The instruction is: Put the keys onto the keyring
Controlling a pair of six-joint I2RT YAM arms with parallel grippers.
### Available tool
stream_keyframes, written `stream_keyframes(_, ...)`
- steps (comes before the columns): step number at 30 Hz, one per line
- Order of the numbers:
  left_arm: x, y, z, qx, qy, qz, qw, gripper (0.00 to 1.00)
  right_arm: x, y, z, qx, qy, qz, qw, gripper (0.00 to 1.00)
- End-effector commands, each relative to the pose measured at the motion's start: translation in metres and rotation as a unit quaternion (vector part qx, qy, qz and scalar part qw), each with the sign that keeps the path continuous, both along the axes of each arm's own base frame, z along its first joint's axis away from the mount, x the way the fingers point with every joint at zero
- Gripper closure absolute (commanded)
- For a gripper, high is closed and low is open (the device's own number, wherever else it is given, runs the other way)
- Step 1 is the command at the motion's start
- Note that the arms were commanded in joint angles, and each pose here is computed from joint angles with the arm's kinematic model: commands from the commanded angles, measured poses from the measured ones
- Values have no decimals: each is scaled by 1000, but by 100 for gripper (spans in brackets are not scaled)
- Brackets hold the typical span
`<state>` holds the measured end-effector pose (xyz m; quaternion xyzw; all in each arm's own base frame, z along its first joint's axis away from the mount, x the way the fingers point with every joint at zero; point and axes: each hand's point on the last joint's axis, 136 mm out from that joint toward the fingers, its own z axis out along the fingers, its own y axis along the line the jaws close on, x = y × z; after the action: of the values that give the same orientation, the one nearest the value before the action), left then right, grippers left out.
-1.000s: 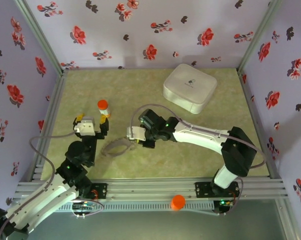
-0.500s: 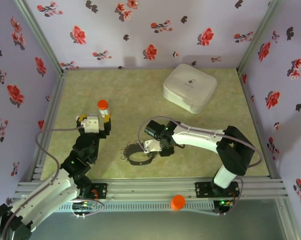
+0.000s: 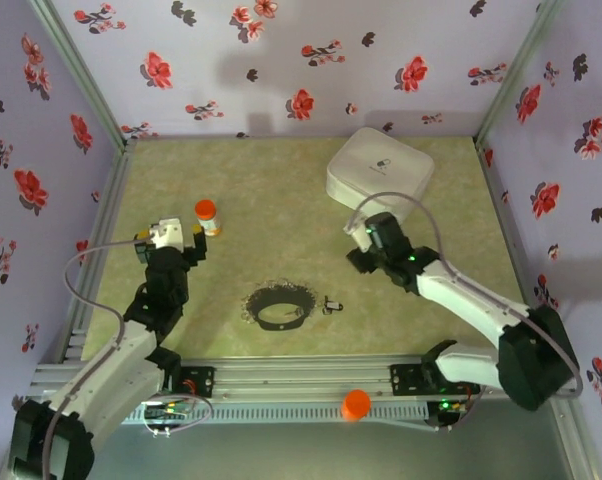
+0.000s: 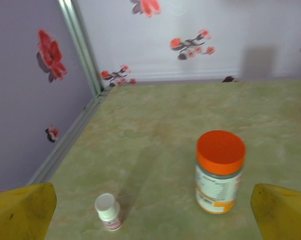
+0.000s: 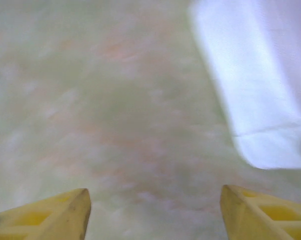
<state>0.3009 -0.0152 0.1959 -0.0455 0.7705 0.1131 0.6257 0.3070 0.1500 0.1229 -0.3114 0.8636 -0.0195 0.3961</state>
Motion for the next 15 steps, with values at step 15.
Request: stream_keyframes(15,41,39,-61,-27,-9,15,999,2,76,-156,-22,167,-204,-311,913,26)
